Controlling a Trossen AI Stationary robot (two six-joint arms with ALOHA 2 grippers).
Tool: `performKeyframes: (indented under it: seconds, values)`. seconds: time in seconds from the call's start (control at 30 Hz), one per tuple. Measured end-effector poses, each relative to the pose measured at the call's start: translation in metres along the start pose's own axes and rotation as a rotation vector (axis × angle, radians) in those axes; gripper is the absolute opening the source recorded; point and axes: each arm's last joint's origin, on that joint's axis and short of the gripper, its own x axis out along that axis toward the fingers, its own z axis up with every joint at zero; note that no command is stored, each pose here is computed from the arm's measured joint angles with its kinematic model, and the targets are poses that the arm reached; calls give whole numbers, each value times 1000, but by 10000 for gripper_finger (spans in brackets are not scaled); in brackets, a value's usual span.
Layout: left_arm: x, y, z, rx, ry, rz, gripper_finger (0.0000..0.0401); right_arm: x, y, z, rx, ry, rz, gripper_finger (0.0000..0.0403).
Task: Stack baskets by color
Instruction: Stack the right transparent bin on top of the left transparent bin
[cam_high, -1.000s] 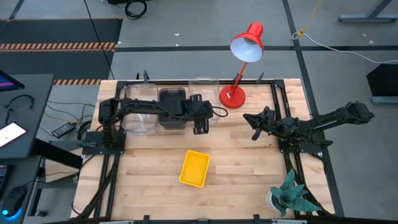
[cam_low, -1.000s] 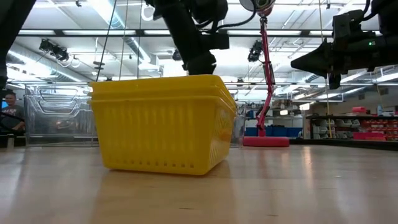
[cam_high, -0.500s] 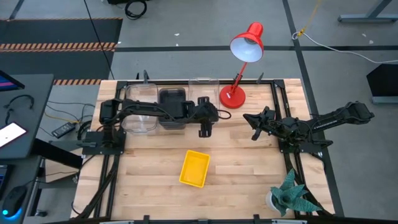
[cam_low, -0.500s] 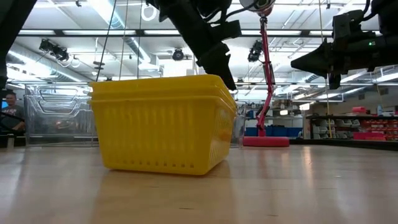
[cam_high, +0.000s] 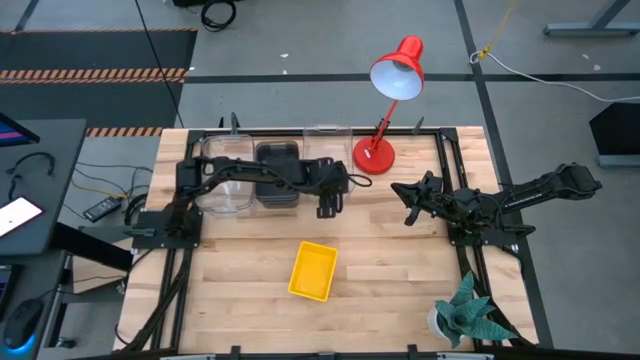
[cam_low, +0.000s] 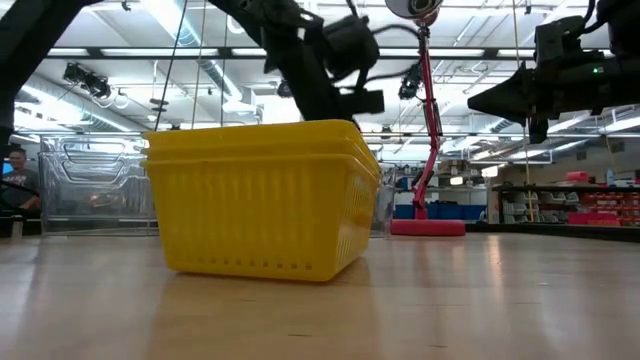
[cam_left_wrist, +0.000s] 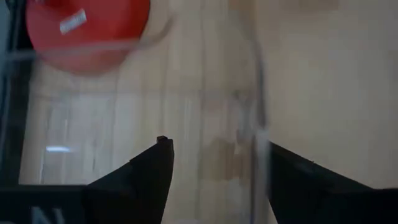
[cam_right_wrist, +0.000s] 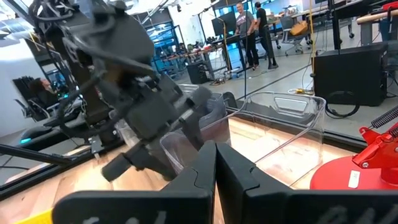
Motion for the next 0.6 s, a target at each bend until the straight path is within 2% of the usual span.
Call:
performKeyframes:
  seconds: [0.2,0.37,0.53,0.6]
  values:
    - [8,-4,-8,22,68,-18,178,0,0,0,0,0,0,13]
    - [7,-4,-9,26,88,-25,109,0,0,0,-1,0,0,13]
    - [6,-5,-10,43,99,-30,24,0,0,0,-1,1,0,13]
    - [4,-4,-10,41,97,-34,11,0,0,0,0,1,0,13]
